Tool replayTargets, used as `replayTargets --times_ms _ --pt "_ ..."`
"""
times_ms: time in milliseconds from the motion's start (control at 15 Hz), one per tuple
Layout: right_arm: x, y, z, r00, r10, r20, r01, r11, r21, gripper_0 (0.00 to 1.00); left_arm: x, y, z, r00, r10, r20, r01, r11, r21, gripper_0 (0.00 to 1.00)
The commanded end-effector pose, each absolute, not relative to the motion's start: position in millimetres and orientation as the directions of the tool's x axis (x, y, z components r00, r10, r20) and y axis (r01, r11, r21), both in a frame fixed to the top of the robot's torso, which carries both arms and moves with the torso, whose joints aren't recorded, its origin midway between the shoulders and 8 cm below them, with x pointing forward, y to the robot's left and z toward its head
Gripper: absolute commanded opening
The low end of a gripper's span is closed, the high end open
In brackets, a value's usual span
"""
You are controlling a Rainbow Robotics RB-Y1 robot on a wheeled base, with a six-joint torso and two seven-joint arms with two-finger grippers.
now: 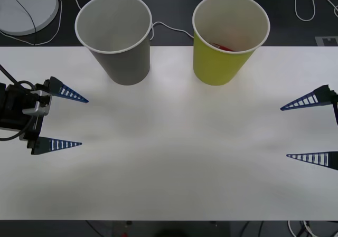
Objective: Put the can into the green bin and the plastic bottle into the gray bin
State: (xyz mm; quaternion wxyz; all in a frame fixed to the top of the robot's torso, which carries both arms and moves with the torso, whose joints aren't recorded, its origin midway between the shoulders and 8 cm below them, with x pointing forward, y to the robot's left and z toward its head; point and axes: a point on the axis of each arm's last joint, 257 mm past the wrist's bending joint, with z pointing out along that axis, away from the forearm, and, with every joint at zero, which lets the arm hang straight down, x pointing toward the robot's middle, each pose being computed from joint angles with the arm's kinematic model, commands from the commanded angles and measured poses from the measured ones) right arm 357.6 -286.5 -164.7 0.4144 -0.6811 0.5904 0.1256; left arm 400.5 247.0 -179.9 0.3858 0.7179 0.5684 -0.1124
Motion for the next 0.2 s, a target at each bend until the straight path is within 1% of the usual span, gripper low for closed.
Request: replayTargets --times_ms 67,200 --pt "357.6 -286.4 -164.8 0.272 -0.7 -0.66 -0.908 0.04 -0.416 1.0 400.5 247.0 -179.9 0.329 0.729 -0.6 0.903 -0.056 0.426 1.0" --pt "357.6 -286.4 -164.8 0.272 -0.7 -0.66 -0.908 0.04 -0.416 1.0 400.5 247.0 -179.9 0.329 0.729 -0.6 0.903 -0.056 0.426 1.0"
